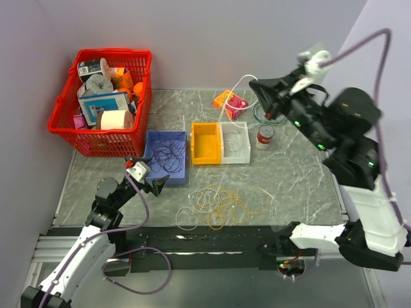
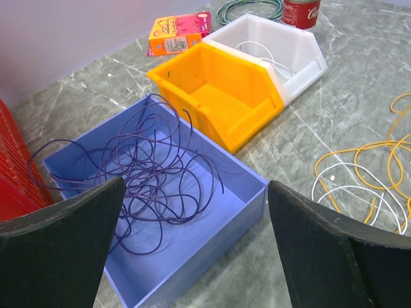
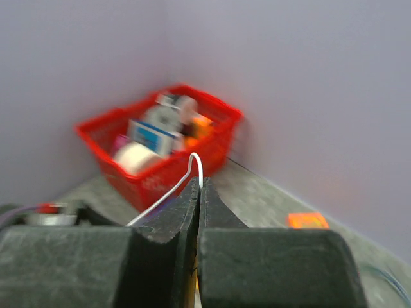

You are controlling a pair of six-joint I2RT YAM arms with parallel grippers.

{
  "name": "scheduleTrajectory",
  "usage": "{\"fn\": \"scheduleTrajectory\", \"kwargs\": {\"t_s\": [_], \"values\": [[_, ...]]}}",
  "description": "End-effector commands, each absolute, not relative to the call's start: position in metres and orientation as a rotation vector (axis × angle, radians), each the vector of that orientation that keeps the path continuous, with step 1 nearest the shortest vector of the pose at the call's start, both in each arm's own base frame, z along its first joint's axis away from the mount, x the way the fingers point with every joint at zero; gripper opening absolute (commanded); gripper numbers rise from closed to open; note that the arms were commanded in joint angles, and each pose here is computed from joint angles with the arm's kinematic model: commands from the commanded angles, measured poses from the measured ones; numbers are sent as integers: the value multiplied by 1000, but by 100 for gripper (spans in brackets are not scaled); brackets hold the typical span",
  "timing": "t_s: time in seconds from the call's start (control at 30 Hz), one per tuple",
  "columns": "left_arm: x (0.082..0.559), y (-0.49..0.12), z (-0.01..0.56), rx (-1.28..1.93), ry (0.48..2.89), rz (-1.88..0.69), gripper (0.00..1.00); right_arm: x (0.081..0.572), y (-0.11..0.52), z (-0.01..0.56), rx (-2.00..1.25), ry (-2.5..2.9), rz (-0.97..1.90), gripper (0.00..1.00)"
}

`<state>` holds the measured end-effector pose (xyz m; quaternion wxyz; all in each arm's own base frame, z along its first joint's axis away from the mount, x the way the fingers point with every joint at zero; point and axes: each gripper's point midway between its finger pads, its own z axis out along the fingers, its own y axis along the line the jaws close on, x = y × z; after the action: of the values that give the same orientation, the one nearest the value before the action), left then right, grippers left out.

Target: Untangle the cables

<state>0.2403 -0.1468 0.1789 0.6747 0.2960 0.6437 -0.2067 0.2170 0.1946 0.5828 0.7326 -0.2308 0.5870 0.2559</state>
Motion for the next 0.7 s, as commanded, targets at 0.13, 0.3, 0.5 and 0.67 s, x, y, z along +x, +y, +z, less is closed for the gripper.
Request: {"fn": "scheduleTrajectory", "kwargs": {"t_s": [0.13, 0.3, 0.5, 0.67], "values": [[240, -147, 184, 674, 1418, -464, 99, 281, 146, 566, -280, 1345, 355, 0], [242, -146, 182, 667, 1432, -460, 99, 313, 151, 546, -274, 1373, 365, 0], [243, -146, 180, 665, 1438, -456, 100, 340, 167, 523, -305, 1436, 397, 0], [244, -146, 179, 663, 1442, -457, 99, 347, 171, 517, -313, 1446, 401, 0]]}}
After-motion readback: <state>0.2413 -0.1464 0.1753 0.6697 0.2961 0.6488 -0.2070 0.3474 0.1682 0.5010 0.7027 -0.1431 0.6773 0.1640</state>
